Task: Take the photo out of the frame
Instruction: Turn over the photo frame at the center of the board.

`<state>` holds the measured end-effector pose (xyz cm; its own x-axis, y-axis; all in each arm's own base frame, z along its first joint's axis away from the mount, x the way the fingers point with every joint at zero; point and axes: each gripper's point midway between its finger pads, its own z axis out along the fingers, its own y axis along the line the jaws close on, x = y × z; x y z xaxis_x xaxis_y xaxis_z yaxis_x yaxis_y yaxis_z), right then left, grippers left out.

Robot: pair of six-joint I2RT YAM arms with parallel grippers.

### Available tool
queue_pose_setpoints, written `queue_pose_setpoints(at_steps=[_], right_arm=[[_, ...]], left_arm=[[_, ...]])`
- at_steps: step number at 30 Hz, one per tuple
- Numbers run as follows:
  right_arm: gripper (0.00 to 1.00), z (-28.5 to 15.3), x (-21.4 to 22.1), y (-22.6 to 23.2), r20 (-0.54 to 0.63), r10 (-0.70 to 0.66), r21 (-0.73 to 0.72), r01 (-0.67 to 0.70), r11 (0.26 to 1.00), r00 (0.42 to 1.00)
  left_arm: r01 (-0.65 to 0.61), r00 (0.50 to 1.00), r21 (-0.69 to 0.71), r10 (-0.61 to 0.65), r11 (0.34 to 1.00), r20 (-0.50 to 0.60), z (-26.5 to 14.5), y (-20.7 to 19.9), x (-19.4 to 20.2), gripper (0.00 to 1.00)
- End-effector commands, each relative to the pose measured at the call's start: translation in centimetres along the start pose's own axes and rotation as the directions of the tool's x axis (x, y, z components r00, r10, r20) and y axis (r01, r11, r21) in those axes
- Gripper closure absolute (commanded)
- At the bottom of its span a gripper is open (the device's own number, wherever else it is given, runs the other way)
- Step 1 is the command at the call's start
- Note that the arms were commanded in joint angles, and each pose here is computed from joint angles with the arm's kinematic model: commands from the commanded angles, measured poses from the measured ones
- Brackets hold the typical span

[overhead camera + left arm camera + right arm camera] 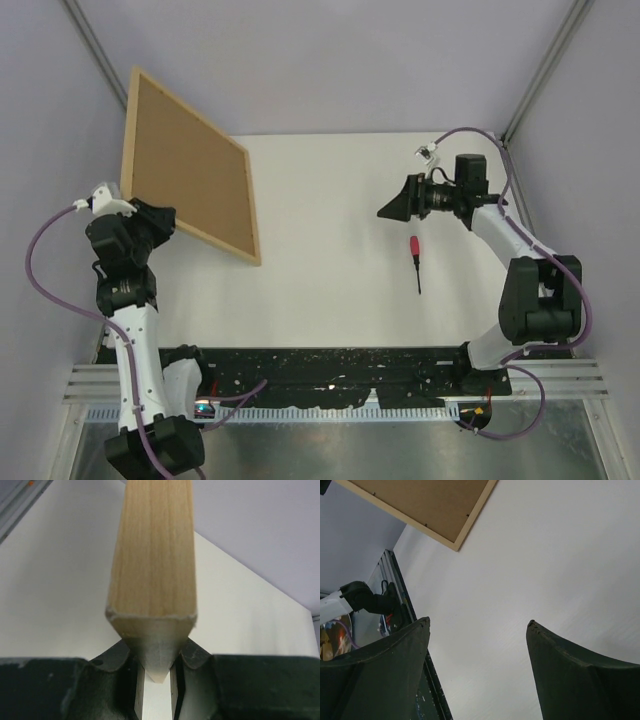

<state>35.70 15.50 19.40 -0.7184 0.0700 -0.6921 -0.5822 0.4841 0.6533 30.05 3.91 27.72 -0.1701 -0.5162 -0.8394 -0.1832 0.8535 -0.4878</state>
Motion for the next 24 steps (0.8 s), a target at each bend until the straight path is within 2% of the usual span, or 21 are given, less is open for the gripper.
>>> queue_pose_setpoints(at_steps=[1, 3, 8, 9, 10, 11, 15, 18, 21, 24], right_arm=[[0.17, 2.9, 0.3, 4.2, 0.027, -0.247, -0.104, 0.249, 0.963, 0.969], [0.16, 4.7, 1.3, 4.6, 0.017, -0.404, -0.074, 0.404, 0.912, 0.915], [0.16, 9.7, 2.6, 5.6, -0.044, -0.624, 0.015, 0.625, 0.781, 0.780], [0.16, 11.0, 2.8, 6.7, -0.037, -0.684, 0.005, 0.685, 0.729, 0.729], [0.15, 11.7, 2.8, 6.0, -0.055, -0.704, 0.051, 0.706, 0.706, 0.708], [0.16, 13.0, 3.0, 7.4, -0.035, -0.758, 0.037, 0.759, 0.650, 0.651], [0.16, 17.0, 3.9, 8.7, -0.056, -0.855, 0.080, 0.856, 0.511, 0.516], [0.16, 19.4, 4.8, 9.2, -0.109, -0.881, 0.093, 0.887, 0.451, 0.460], [0.16, 21.7, 5.8, 10.1, -0.142, -0.922, 0.125, 0.931, 0.344, 0.360], [0.16, 23.0, 6.3, 10.9, -0.127, -0.947, 0.159, 0.948, 0.276, 0.296]], left_arm=[[0.006, 0.999, 0.110, -0.010, 0.994, 0.035, 1.0, -0.6, -0.1, 1.00], [0.031, 0.999, 0.126, -0.032, 0.992, 0.006, 1.4, -0.4, 0.6, 1.00], [0.059, 0.998, 0.133, -0.054, 0.989, -0.045, 2.0, 0.3, 1.9, 1.00], [0.071, 0.996, 0.131, -0.063, 0.989, -0.064, 2.2, 0.5, 2.4, 1.00], [0.081, 0.994, 0.132, -0.070, 0.988, -0.085, 2.4, 0.7, 2.9, 1.00], [0.090, 0.992, 0.134, -0.077, 0.987, -0.103, 2.5, 0.7, 3.4, 1.00], [0.114, 0.980, 0.124, -0.091, 0.986, -0.176, 2.7, 1.0, 4.9, 1.00], [0.120, 0.972, 0.142, -0.087, 0.983, -0.218, 2.5, 0.8, 5.6, 1.00], [0.132, 0.961, 0.145, -0.091, 0.981, -0.261, 2.4, 0.9, 6.7, 1.00], [0.148, 0.950, 0.132, -0.103, 0.980, -0.296, 2.5, 1.4, 8.1, 1.00]])
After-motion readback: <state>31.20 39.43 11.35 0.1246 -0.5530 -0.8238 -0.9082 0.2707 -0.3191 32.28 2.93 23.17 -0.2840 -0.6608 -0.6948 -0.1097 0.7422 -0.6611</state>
